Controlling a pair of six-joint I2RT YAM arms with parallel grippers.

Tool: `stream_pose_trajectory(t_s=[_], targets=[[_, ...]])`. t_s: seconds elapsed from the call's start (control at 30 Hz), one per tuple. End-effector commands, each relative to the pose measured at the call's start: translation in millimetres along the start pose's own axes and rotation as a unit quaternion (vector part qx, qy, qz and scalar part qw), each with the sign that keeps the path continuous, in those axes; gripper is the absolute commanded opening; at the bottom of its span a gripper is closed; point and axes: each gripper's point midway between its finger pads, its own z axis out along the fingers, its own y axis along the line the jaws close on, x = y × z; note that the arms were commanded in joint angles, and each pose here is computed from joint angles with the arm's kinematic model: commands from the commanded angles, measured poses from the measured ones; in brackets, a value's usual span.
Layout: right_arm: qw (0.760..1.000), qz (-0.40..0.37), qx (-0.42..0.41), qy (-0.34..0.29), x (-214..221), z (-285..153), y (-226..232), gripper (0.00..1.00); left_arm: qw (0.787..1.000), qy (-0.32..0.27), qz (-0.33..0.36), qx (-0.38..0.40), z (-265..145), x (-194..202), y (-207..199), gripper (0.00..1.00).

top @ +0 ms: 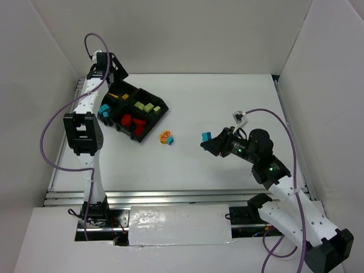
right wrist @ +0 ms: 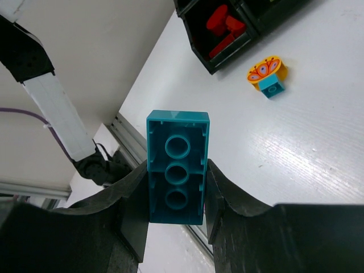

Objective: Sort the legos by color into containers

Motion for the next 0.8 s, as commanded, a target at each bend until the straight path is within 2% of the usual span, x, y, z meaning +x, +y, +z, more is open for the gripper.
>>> stream_pose_trajectory(t_s=[0.0,0.03,0.07,0.1,0.13,0.17,0.2,0.23,0.27,0.3,0.33,0.37,0.4,0.43,0.47,0.5,0.53,0.57,0.6,0.63,0.67,0.7,0.77], targets=[[0.999,-0.021,-0.027,0.004,-5,2,12,0.00,0.998,-0.029,-0.006,0.051,-36,-37,-20,0.99],[0.999,-0.023,-0.032,0.009,-3,3,12,0.00,0.998,-0.026,-0.005,0.060,-45,-38,-23,1.00],[0.998,-0.036,-0.055,0.017,0,3,18,0.00,0.994,-0.029,-0.007,0.101,-75,-50,-38,0.99],[0.996,-0.046,-0.072,0.025,3,3,22,0.00,0.992,-0.014,-0.005,0.125,-81,-37,-40,1.00],[0.990,-0.071,-0.117,0.045,10,0,35,0.00,0.977,-0.004,-0.001,0.215,-130,-42,-67,0.99],[0.985,-0.081,-0.143,0.053,13,-2,42,0.00,0.963,0.010,0.002,0.270,-152,-33,-80,0.99],[0.979,-0.092,-0.172,0.062,16,-5,51,0.00,0.950,0.061,0.000,0.305,-158,10,-77,1.00],[0.966,-0.111,-0.221,0.078,21,-12,65,0.00,0.896,0.058,0.008,0.440,-226,5,-110,1.00],[0.960,-0.118,-0.241,0.083,22,-16,71,0.00,0.857,0.073,0.020,0.510,-262,24,-130,0.99],[0.954,-0.121,-0.261,0.089,25,-20,76,0.00,0.828,0.125,0.007,0.547,-277,66,-127,0.99],[0.945,-0.125,-0.289,0.085,22,-25,87,0.00,0.766,0.061,0.055,0.637,-337,56,-141,0.99],[0.931,-0.124,-0.324,0.110,30,-34,94,0.00,0.707,0.083,0.093,0.696,-380,89,-150,1.00],[0.925,-0.122,-0.341,0.119,32,-38,99,0.00,0.682,0.089,0.116,0.717,-394,116,-144,1.00],[0.921,-0.114,-0.351,0.126,32,-41,104,0.00,0.649,0.068,0.147,0.743,-416,127,-143,1.00],[0.921,-0.104,-0.351,0.136,33,-40,103,0.00,0.606,0.054,0.179,0.773,-457,144,-141,1.00],[0.923,-0.103,-0.347,0.134,29,-39,105,0.00,0.605,0.021,0.209,0.768,-454,160,-135,1.00],[0.925,-0.111,-0.340,0.130,27,-37,104,0.00,0.613,0.014,0.215,0.760,-458,165,-134,0.99],[0.933,-0.096,-0.317,0.139,31,-35,98,0.00,0.624,0.031,0.216,0.750,-467,176,-130,0.99],[0.946,-0.103,-0.285,0.115,21,-28,95,0.00,0.646,0.029,0.206,0.734,-463,173,-132,0.99],[0.949,-0.111,-0.271,0.120,25,-31,91,0.00,0.646,0.043,0.202,0.735,-465,176,-131,0.99],[0.947,-0.117,-0.275,0.118,24,-33,93,0.00,0.634,0.051,0.201,0.745,-472,179,-131,0.99],[0.942,-0.115,-0.289,0.128,29,-38,96,0.00,0.612,0.077,0.197,0.762,-481,189,-126,0.99],[0.934,-0.112,-0.311,0.136,31,-44,103,0.00,0.575,0.083,0.199,0.789,-500,201,-123,0.99]])
